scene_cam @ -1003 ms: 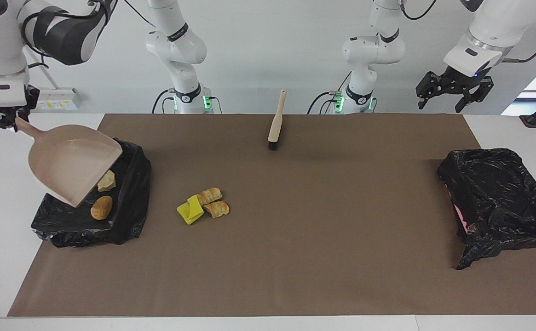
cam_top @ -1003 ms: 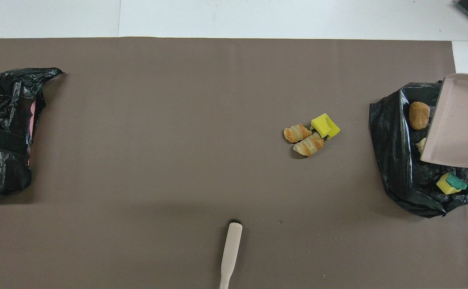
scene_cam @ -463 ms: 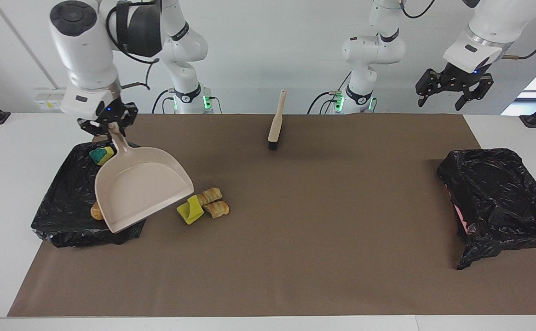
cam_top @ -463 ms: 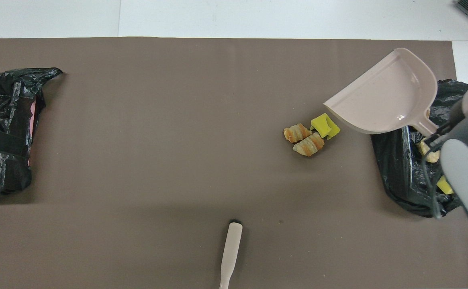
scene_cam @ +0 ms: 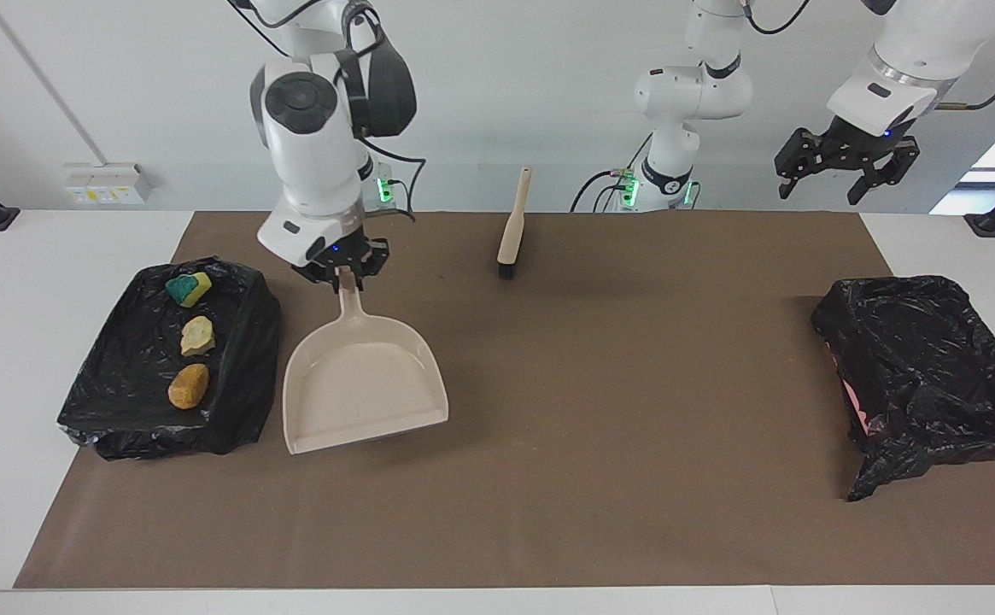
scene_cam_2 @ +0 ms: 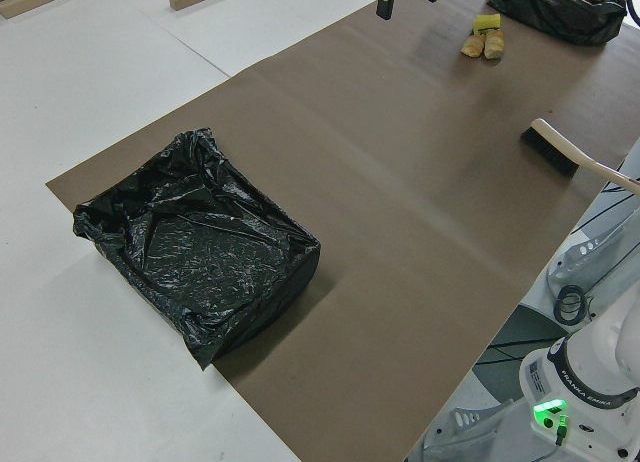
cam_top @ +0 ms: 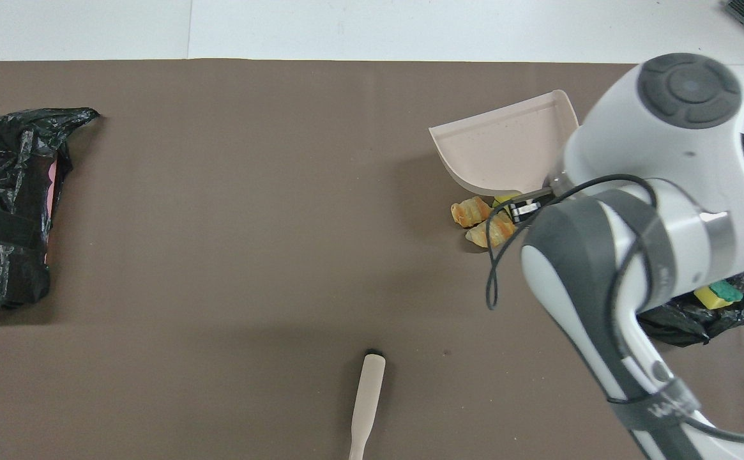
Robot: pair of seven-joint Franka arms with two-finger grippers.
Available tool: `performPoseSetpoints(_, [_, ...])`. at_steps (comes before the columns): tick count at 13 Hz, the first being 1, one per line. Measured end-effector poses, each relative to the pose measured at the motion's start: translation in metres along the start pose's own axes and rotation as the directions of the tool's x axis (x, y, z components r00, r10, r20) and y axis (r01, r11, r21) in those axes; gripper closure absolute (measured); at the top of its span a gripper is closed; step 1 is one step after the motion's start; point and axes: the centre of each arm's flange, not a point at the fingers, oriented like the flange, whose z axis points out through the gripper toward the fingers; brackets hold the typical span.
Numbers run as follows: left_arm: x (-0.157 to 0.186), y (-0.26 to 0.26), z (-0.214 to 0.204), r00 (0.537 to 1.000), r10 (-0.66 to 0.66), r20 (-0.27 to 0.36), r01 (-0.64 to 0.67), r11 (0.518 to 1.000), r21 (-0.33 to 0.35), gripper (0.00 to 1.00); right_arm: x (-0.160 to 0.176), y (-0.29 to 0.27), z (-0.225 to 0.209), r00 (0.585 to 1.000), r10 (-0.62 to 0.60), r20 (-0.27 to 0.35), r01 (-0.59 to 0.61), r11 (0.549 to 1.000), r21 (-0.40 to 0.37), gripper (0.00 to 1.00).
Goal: Sweep and dump trash in bin
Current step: 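Bring the empty dustpan back and set it on the table with the right gripper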
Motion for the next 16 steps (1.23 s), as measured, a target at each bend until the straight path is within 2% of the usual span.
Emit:
performPoseSetpoints(2, [0.000, -0.001, 0.000, 1.000, -0.005, 0.000, 0.005, 1.000, 0.000, 0.00, 0.013, -0.054, 0.027, 0.997, 0.079, -0.008, -0.078, 0.995, 0.054, 0.67])
performPoseSetpoints(5, [0.000, -0.002, 0.001, 1.000, -0.012, 0.002, 0.012, 1.000, -0.005, 0.00, 0.023, -0.125, 0.047, 0.978, 0.203, -0.039, -0.199, 0.976, 0.087, 0.67])
performPoseSetpoints(9, [-0.002, -0.019, 0.002, 0.999, -0.051, 0.001, 0.051, 0.998, -0.040, 0.00, 0.034, -0.212, 0.080, 0.948, 0.311, -0.074, -0.299, 0.944, 0.137, 0.67])
performPoseSetpoints(13, [-0.002, -0.018, 0.002, 0.999, -0.051, 0.000, 0.051, 0.998, -0.041, 0.00, 0.039, -0.246, 0.099, 0.944, 0.319, -0.087, -0.297, 0.935, 0.195, 0.67])
performPoseSetpoints(16, [-0.002, -0.017, 0.002, 0.999, -0.049, 0.000, 0.049, 0.998, -0.041, 0.00, 0.038, -0.252, 0.116, 0.946, 0.312, -0.090, -0.291, 0.936, 0.197, 0.67])
